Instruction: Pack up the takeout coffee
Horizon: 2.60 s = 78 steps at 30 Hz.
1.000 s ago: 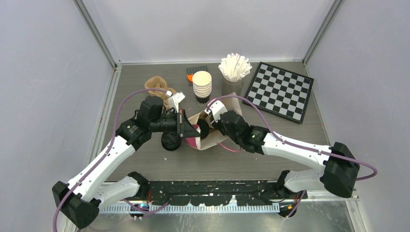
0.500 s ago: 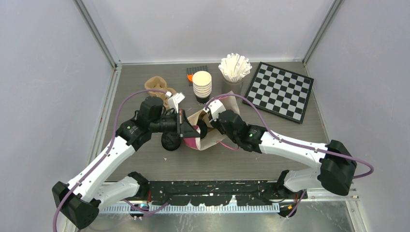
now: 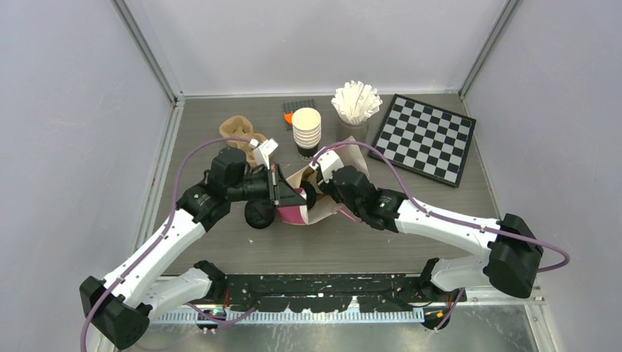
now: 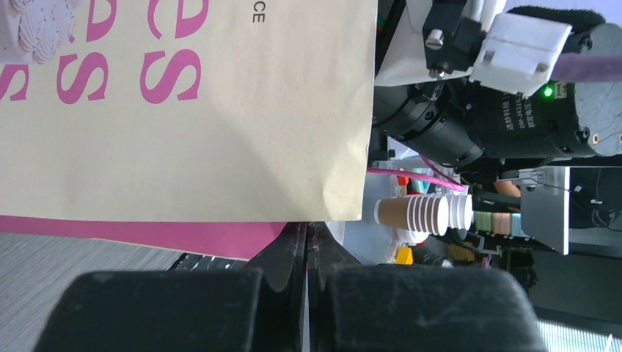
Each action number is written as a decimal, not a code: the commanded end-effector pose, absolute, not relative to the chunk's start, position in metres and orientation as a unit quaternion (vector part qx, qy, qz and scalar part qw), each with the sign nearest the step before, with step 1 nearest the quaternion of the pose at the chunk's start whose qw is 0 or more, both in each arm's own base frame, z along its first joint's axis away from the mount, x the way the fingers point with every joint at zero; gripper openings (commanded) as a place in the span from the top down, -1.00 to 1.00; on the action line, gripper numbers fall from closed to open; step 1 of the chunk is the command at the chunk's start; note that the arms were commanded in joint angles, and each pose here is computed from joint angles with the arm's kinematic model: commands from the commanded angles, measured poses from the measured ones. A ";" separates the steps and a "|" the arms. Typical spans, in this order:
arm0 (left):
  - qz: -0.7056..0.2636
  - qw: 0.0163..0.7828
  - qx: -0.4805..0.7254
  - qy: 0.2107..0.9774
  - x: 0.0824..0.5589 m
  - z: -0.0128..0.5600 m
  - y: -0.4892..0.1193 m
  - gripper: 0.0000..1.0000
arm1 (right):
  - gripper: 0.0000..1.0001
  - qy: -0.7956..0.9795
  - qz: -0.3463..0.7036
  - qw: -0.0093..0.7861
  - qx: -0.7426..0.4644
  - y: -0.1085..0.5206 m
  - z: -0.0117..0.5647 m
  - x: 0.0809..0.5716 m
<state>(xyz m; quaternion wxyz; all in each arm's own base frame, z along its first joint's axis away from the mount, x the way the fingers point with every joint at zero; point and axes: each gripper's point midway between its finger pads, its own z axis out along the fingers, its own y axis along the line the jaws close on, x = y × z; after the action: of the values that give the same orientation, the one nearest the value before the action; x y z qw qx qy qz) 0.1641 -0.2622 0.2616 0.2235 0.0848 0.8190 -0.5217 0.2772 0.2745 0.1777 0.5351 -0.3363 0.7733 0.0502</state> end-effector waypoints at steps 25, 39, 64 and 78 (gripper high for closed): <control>-0.577 0.264 -0.001 0.773 0.184 0.289 -0.265 1.00 | 0.34 0.773 0.061 0.548 -0.314 0.252 0.227 0.270; -0.581 0.262 -0.042 0.769 0.195 0.292 -0.266 1.00 | 0.22 0.772 0.116 0.536 -0.321 0.239 0.258 0.239; -0.559 0.247 -0.044 0.790 0.195 0.296 -0.266 1.00 | 0.17 0.804 0.143 0.480 -0.321 0.257 0.241 0.235; -0.539 0.246 -0.055 0.804 0.196 0.297 -0.260 0.99 | 0.12 0.826 0.159 0.439 -0.316 0.258 0.225 0.238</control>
<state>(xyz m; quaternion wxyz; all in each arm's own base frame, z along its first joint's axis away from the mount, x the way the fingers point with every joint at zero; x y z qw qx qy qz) 0.1930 -0.2640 0.2743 0.2174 -0.0636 0.8133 -0.5359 0.2359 0.2508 0.2060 0.4303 -0.3295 0.8305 0.1286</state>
